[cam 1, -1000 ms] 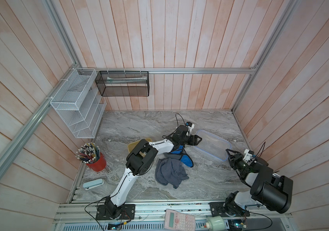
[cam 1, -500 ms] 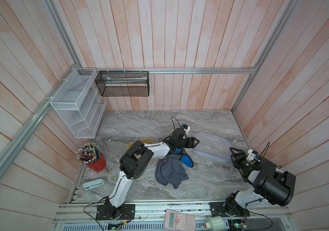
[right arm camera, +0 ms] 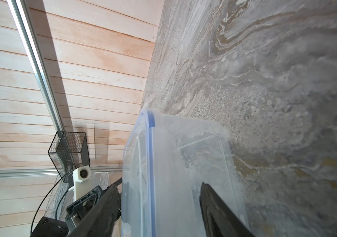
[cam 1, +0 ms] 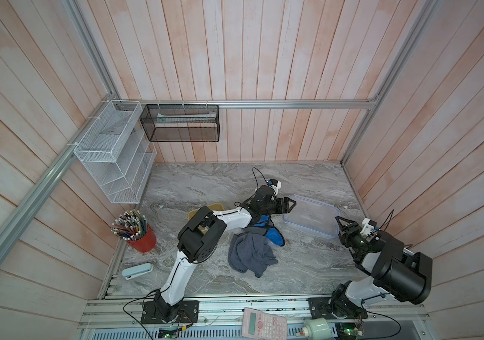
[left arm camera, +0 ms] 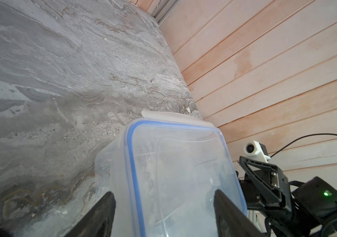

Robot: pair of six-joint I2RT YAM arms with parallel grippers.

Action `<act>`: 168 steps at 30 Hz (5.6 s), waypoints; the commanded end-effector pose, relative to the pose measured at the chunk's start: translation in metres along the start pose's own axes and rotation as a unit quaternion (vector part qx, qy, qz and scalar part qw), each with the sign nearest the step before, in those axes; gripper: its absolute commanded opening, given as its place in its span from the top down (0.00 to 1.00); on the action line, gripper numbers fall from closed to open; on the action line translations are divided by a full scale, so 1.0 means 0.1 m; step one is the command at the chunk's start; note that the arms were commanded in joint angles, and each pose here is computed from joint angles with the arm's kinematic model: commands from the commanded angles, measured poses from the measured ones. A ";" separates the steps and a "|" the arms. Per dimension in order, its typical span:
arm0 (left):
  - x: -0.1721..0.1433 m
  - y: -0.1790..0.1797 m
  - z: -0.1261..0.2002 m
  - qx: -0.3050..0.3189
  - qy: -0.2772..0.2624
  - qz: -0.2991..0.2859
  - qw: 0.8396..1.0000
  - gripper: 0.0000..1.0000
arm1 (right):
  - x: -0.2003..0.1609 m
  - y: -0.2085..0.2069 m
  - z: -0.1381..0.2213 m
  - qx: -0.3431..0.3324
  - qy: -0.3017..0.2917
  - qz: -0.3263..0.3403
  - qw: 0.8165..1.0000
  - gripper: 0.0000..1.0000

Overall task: Wipe the insides of the lunch boxes
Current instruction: Open the fastener of the lunch box.

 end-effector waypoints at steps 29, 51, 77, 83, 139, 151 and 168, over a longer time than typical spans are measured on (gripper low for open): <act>-0.56 0.27 -0.34 0.104 0.085 -0.005 0.991 0.25 | 0.00 -0.01 -0.05 -0.043 -0.017 0.031 0.998 0.95; -0.54 0.15 -0.32 0.091 0.075 -0.015 0.993 0.25 | 0.08 0.01 -0.09 -0.047 -0.020 0.046 0.998 0.93; -0.40 -0.07 -0.16 0.018 0.032 0.046 0.998 0.24 | 0.22 0.18 -0.29 0.046 -0.017 -0.031 0.998 0.43; -0.39 -0.08 -0.19 0.012 0.029 0.050 0.998 0.24 | 0.24 0.28 -0.29 0.080 -0.022 -0.054 0.995 0.48; 0.18 0.13 0.39 0.013 -0.115 0.165 0.979 0.08 | -0.07 0.82 -0.11 -0.066 -0.090 0.178 0.978 0.33; -0.04 0.21 0.22 -0.003 -0.129 0.247 0.960 0.08 | -0.33 0.56 -0.61 -0.097 0.023 0.176 0.979 0.79; -0.18 0.23 0.04 -0.042 -0.133 0.296 0.945 0.13 | -0.45 -0.07 -0.55 -0.165 0.038 0.129 0.977 0.90</act>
Point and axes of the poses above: each gripper's point midway between its finger pads, its own z axis back along the fingers, its own y axis along the line the jaws close on, x = y × z, the point moved 5 cm from there along z, back along the fingers, and after that the axes turned 12 degrees about -z, right-handed, at the moved point
